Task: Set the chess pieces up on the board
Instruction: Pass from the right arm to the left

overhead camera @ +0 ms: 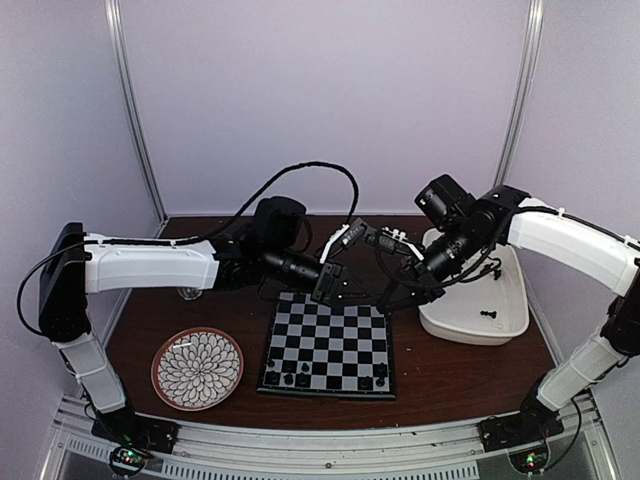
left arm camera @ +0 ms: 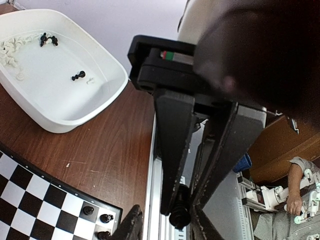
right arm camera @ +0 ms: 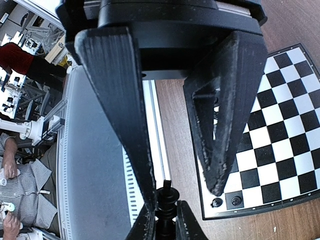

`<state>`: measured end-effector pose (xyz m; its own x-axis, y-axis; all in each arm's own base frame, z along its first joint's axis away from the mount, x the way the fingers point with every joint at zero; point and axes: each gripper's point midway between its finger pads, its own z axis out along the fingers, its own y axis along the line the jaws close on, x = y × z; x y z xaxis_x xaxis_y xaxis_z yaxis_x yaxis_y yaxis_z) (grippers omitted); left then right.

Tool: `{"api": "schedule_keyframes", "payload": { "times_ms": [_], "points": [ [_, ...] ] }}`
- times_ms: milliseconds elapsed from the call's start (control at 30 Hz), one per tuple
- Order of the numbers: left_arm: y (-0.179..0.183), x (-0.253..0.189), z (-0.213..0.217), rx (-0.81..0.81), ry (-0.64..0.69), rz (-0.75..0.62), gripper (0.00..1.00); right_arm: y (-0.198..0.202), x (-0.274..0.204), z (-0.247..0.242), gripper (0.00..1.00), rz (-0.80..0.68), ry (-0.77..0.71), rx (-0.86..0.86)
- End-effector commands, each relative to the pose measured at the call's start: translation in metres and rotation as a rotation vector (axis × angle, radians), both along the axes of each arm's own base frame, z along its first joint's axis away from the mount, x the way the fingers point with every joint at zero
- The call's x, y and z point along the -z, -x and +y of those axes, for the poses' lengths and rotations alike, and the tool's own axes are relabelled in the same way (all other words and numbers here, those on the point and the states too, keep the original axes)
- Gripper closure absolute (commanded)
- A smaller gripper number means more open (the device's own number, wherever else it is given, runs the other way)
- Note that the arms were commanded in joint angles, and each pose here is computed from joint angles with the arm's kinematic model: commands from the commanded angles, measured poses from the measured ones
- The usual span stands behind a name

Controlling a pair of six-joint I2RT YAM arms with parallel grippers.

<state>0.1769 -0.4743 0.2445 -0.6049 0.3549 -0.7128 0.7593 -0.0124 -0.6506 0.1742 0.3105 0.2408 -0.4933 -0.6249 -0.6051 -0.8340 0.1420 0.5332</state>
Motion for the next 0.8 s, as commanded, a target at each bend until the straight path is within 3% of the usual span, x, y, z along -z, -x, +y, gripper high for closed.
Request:
{"api": "schedule_keyframes", "payload": {
  "times_ms": [0, 500, 633, 767],
  "points": [
    [0.013, -0.016, -0.007, 0.036, 0.072, -0.039, 0.69, -0.010, -0.015, 0.004, 0.86, -0.051, -0.053, 0.024],
    [0.020, -0.011, -0.008, 0.094, 0.052, -0.007, 0.94, -0.018, -0.011, 0.005, 0.84, -0.070, -0.036, 0.047],
    [0.019, -0.013, -0.006, 0.080, 0.043, -0.021, 0.98, -0.020, -0.009, 0.003, 0.68, -0.074, -0.023, 0.048],
    [0.014, -0.010, 0.004, 0.036, -0.026, -0.097, 0.99, -0.023, -0.022, -0.017, 0.59, -0.090, -0.030, 0.062]
  ]
}}
